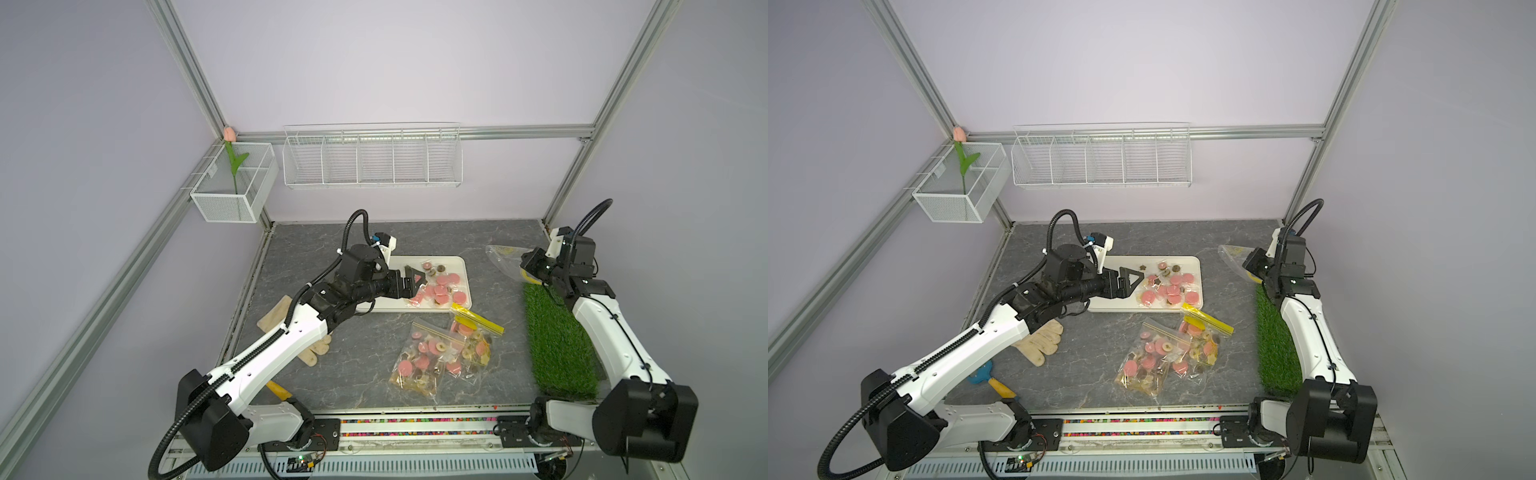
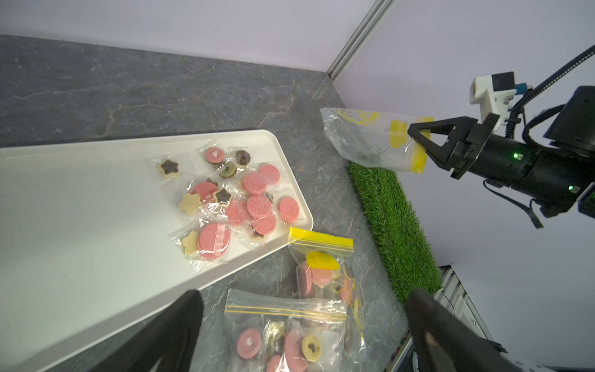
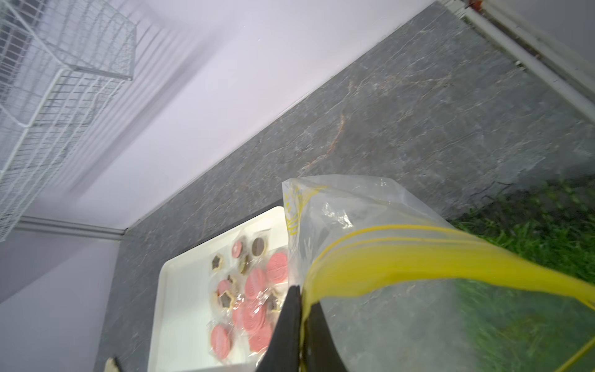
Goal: Pour cookies out of the ziploc bag
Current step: Place the ziploc bag at the center of the board.
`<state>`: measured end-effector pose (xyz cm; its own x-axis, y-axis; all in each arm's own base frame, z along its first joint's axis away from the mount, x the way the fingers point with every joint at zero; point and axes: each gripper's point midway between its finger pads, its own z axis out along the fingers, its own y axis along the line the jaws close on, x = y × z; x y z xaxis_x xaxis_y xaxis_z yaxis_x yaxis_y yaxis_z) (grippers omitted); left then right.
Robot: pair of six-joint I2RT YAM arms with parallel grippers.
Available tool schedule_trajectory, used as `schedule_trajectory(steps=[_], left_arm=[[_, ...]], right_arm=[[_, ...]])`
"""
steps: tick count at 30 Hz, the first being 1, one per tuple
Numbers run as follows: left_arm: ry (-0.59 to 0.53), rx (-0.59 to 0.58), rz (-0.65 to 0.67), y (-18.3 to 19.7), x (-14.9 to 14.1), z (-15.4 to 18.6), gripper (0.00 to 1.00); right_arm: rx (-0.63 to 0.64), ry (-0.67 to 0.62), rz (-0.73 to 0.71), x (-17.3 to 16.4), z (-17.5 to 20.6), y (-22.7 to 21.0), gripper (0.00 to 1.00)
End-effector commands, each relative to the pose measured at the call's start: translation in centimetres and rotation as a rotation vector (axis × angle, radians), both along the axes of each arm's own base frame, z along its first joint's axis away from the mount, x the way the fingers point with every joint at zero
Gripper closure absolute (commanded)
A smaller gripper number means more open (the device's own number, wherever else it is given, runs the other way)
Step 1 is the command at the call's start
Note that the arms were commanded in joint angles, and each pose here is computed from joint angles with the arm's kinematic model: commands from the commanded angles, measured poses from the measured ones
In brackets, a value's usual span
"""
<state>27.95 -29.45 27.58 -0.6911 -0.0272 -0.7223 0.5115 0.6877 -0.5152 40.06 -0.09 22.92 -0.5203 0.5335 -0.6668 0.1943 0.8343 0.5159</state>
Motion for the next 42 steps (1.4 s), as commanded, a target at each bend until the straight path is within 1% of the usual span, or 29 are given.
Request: schedule_trajectory(steps=[1,3,5,8,10,12,15,17,18,20,23,24,26,28,29,30,33,36,38,40,42], left_arm=[[0.043,0.021,-0.008,1.1,-1.6,-0.8,0.0],[0.044,0.029,-0.008,1.5,-2.0,-1.5,0.0],[0.038,0.036,0.007,1.8,-1.9,-1.9,0.0],[0.059,0.043,0.021,1.9,-1.8,-1.8,0.0],[0.065,0.025,0.012,1.7,-2.0,-1.6,0.0],[0.077,0.01,0.007,1.4,-2.0,-1.4,0.0],[0.096,0.021,-0.006,1.4,-2.3,-1.8,0.0],[0.086,0.041,0.018,1.9,-2.0,-2.4,0.0],[0.082,0.05,0.041,2.3,-1.7,-2.6,0.0],[0.095,0.054,0.06,2.6,-1.6,-2.9,0.0],[0.11,0.011,0.048,2.3,-2.0,-2.8,0.0],[0.125,-0.012,0.039,2.1,-2.0,-2.8,0.0],[0.164,-0.032,0.019,1.8,-2.1,-3.0,0.01],[0.179,0.004,0.021,2.0,-2.1,-3.4,0.01],[0.188,0.012,0.024,2.1,-2.1,-3.6,0.01],[0.201,0.009,0.028,2.1,-2.2,-4.0,0.01],[0.218,-0.049,0.022,1.6,-2.3,-4.4,0.02],[0.224,-0.038,0.023,1.7,-2.4,-4.7,0.02],[0.221,-0.026,0.028,1.8,-2.3,-4.9,0.02],[0.225,-0.02,0.016,1.7,-2.5,-5.1,0.02],[0.231,-0.01,0.005,1.8,-2.7,-5.4,0.02]], right_arm=[[-0.096,-0.032,-0.037,1.3,-0.7,-1.6,0.91],[-0.088,-0.027,-0.03,2.1,-1.9,-1.5,0.9],[-0.056,-0.019,0.005,3.3,-3.6,-0.8,0.9],[-0.038,0.006,0.047,5.1,-5.6,0.5,0.9],[-0.044,0.028,0.044,5.6,-6.6,0.7,0.9],[-0.053,0.048,0.043,6.1,-7.2,0.7,0.86],[-0.091,0.124,0.07,6.4,-8.6,1.1,0.82],[-0.096,0.167,0.061,6.1,-9.6,1.0,0.78],[-0.074,0.166,0.074,6.1,-10.0,1.4,0.75],[-0.051,0.155,0.102,5.9,-10.2,2.4,0.65],[-0.082,0.154,0.109,5.0,-9.6,3.1,0.37],[-0.086,0.171,0.106,4.7,-9.5,3.1,0.32],[-0.076,0.236,0.112,3.4,-9.8,3.3,0.12],[-0.075,0.296,0.119,2.0,-9.7,3.5,0.11],[-0.068,0.296,0.128,1.3,-9.5,3.8,0.1],[-0.059,0.292,0.141,0.6,-9.3,4.3,0.09],[-0.051,0.273,0.175,-1.4,-8.8,5.7,0.09],[-0.017,0.24,0.266,-2.6,-7.7,7.7,0.1],[0.028,0.228,0.347,-3.4,-7.3,9.4,0.13],[0.081,0.232,0.421,-4.4,-7.3,11.2,0.2],[0.099,0.235,0.466,-5.5,-7.6,12.6,0.23]])
